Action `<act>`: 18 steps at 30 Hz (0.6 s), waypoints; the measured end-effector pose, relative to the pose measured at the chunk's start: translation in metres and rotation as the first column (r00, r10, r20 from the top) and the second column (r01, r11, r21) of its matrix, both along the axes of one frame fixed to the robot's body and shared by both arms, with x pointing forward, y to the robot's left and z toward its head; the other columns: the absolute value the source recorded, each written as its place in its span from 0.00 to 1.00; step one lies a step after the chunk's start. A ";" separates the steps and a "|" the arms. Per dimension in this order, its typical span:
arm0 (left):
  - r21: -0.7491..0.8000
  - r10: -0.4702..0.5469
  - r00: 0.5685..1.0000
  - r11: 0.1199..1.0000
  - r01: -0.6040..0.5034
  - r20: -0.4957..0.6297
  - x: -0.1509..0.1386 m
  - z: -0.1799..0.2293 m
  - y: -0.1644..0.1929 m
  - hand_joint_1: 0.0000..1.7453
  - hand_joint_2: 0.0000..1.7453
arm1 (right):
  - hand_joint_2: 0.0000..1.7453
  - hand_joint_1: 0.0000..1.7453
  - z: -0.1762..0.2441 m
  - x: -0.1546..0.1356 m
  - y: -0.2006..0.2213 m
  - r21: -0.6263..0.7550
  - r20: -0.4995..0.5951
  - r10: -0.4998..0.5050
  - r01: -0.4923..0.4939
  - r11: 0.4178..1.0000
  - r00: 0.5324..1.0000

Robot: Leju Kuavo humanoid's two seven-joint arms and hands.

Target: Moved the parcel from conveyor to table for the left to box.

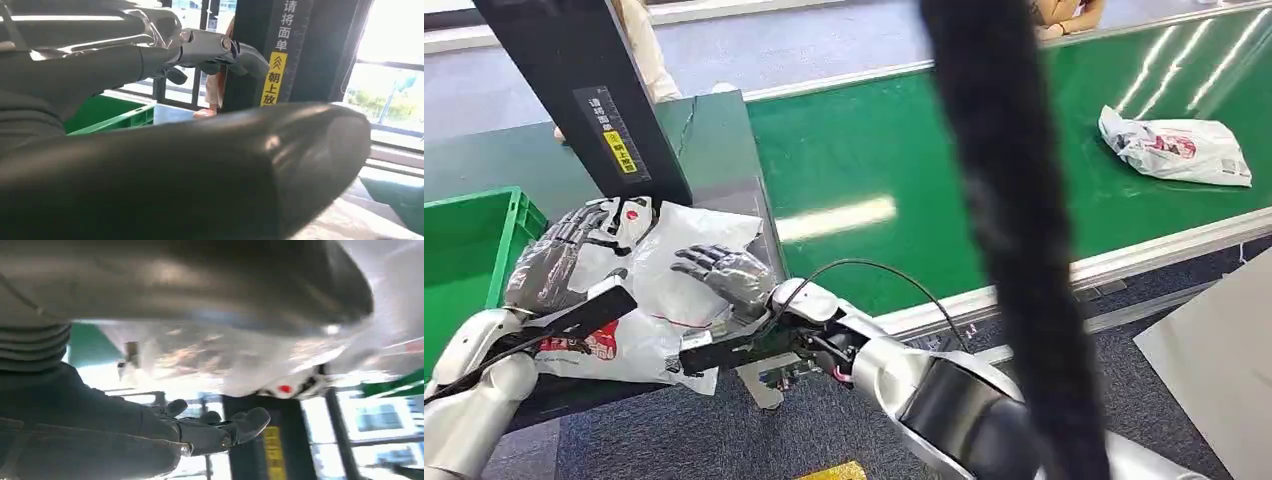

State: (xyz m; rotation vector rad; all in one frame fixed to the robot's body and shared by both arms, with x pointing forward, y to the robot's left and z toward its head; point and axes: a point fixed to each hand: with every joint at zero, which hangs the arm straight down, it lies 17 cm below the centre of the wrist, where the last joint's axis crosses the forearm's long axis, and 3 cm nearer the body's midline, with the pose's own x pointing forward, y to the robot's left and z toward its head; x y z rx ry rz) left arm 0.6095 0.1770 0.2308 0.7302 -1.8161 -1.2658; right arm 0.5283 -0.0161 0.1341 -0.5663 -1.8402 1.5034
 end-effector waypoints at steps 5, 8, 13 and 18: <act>0.011 0.007 1.000 1.000 -0.007 -0.009 0.000 -0.005 0.007 0.00 0.00 | 0.00 0.00 -0.003 0.044 -0.088 -0.029 -0.015 -0.230 0.230 0.973 0.973; 0.012 0.008 1.000 1.000 -0.008 -0.010 0.000 -0.005 0.008 0.00 0.00 | 0.00 0.00 -0.004 0.047 -0.097 -0.032 -0.016 -0.249 0.249 0.968 0.968; 0.033 0.008 1.000 0.999 -0.007 -0.019 -0.003 -0.015 0.009 0.00 0.00 | 0.00 0.00 -0.009 0.061 -0.154 -0.039 -0.021 -0.360 0.359 0.933 0.933; 0.164 -0.039 0.998 0.985 0.047 -0.056 -0.018 -0.056 -0.030 0.00 0.00 | 0.00 0.00 -0.004 0.072 -0.239 -0.001 -0.001 -0.487 0.487 0.873 0.873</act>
